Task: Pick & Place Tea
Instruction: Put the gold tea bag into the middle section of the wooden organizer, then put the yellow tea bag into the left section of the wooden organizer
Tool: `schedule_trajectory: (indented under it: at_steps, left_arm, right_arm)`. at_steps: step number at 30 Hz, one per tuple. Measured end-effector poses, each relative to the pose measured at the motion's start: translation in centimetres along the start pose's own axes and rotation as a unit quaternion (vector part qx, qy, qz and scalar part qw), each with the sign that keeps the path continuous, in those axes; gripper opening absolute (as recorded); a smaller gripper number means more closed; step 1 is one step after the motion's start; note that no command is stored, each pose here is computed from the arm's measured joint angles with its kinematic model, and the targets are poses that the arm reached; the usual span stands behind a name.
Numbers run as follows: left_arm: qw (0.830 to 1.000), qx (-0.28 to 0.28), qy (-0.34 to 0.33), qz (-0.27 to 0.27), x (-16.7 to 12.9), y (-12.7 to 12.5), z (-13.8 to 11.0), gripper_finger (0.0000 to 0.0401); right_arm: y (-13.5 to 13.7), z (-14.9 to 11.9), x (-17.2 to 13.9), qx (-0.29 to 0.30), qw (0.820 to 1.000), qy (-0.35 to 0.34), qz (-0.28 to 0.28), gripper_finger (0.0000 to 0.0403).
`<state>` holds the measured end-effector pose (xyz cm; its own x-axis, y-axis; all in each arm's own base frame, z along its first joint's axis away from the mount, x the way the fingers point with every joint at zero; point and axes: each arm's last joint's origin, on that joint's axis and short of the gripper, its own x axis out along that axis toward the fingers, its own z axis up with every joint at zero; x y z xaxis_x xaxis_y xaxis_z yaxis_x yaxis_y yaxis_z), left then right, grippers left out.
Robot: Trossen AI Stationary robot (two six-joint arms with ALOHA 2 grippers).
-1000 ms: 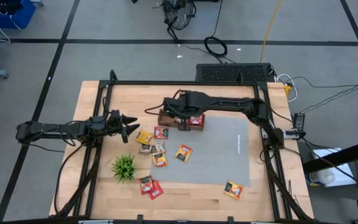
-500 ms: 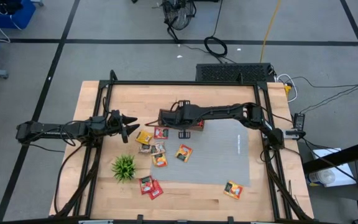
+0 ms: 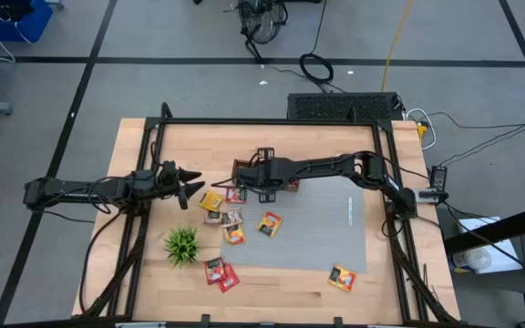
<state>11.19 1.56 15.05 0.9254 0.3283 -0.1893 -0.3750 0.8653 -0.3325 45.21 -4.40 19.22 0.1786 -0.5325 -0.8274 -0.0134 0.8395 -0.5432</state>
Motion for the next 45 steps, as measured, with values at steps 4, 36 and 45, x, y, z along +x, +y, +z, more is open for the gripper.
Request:
schedule_trajectory:
  at_steps: [4, 36, 45]
  left_arm:
    - [1.0, 0.0, 0.0, 0.0, 0.0, 0.0, 0.0, 0.0212]
    - [1.0, 0.0, 0.0, 0.0, 0.0, 0.0, 0.0, 0.0212]
    - [1.0, 0.0, 0.0, 0.0, 0.0, 0.0, 0.0, 0.0212]
  right_arm:
    - [0.0, 0.0, 0.0, 0.004, 1.0, 0.0, 0.0, 0.0036]
    - [-0.3, -1.5, -0.9, 0.039, 0.998, -0.002, 0.04, 0.0185]
    - [-2.7, -2.4, -5.2, 0.06, 0.996, -0.043, 0.055, 0.019]
